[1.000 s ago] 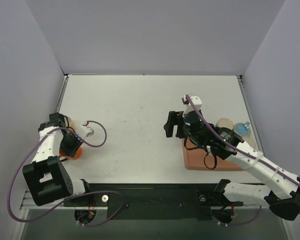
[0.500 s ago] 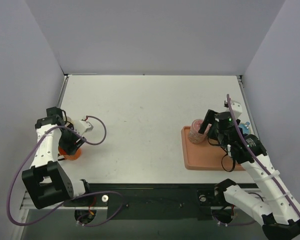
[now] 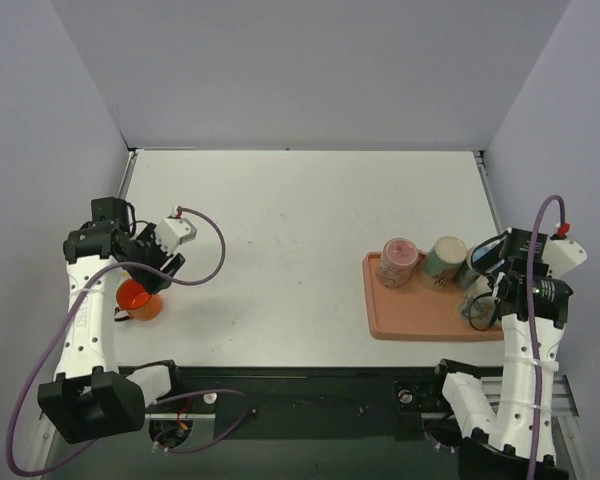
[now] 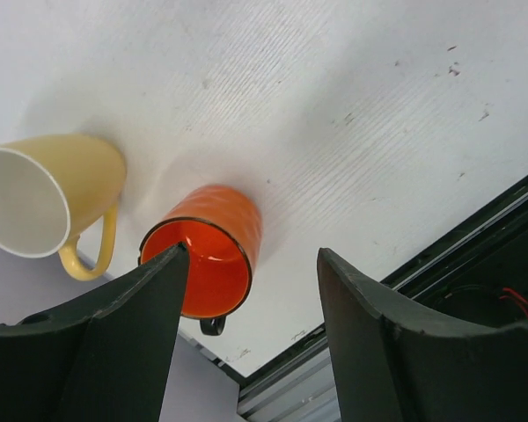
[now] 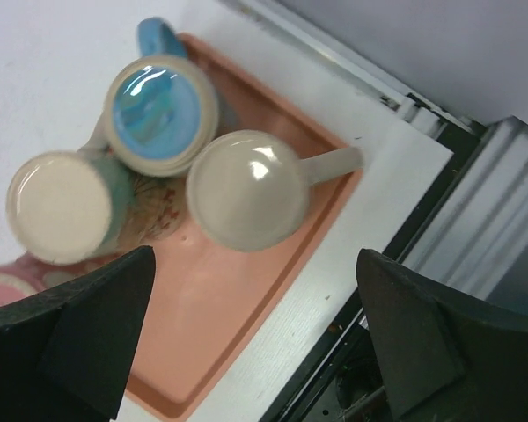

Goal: Turn the mug right side up

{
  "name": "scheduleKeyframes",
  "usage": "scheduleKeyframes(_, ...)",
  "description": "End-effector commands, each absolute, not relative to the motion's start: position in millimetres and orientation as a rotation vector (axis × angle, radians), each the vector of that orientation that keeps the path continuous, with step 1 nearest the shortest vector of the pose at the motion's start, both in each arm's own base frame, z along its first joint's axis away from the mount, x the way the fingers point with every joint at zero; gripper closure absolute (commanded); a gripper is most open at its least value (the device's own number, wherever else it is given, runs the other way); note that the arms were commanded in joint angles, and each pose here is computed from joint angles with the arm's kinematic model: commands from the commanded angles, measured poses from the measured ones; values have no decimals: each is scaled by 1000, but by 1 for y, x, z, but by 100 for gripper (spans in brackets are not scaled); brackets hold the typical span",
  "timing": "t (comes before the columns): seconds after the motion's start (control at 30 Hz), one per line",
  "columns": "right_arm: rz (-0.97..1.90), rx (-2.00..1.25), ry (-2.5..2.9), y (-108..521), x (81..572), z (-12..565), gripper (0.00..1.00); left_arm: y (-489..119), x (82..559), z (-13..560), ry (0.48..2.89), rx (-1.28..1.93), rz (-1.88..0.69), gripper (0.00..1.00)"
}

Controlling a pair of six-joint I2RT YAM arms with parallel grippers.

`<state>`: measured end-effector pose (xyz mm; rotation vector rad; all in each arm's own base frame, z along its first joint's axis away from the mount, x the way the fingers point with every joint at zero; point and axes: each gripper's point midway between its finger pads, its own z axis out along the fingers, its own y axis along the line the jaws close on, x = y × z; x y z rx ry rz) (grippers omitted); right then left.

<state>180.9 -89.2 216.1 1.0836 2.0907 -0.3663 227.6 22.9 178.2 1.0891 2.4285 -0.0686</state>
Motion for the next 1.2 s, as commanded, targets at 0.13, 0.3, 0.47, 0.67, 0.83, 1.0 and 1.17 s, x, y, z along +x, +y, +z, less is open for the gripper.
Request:
scheduleKeyframes(0.13,-422,1494,2033,-132,154,195,8,-17,225,185,2330,1103,-184,30)
scheduleKeyframes(0.3,-256,1847,1857,-141,151,168,12,-23,223,183,2322,1140,-175,30)
scheduleKeyframes(0.47,-153,2140,1686,-150,141,136,19,-26,221,185,2309,1159,-170,30)
scheduleKeyframes(0.67,-74,2227,1533,-160,153,109,24,-30,219,183,2302,1168,-182,30)
scheduleKeyframes(0.83,-28,2285,1460,-168,158,87,26,-30,217,183,2296,1169,-166,30)
scheduleKeyframes(1.0,37,2290,1437,-176,170,79,32,-27,216,182,2296,1170,-144,30)
scheduleKeyframes(1.17,70,2299,1492,-173,173,67,42,-28,217,183,2285,1166,-137,30)
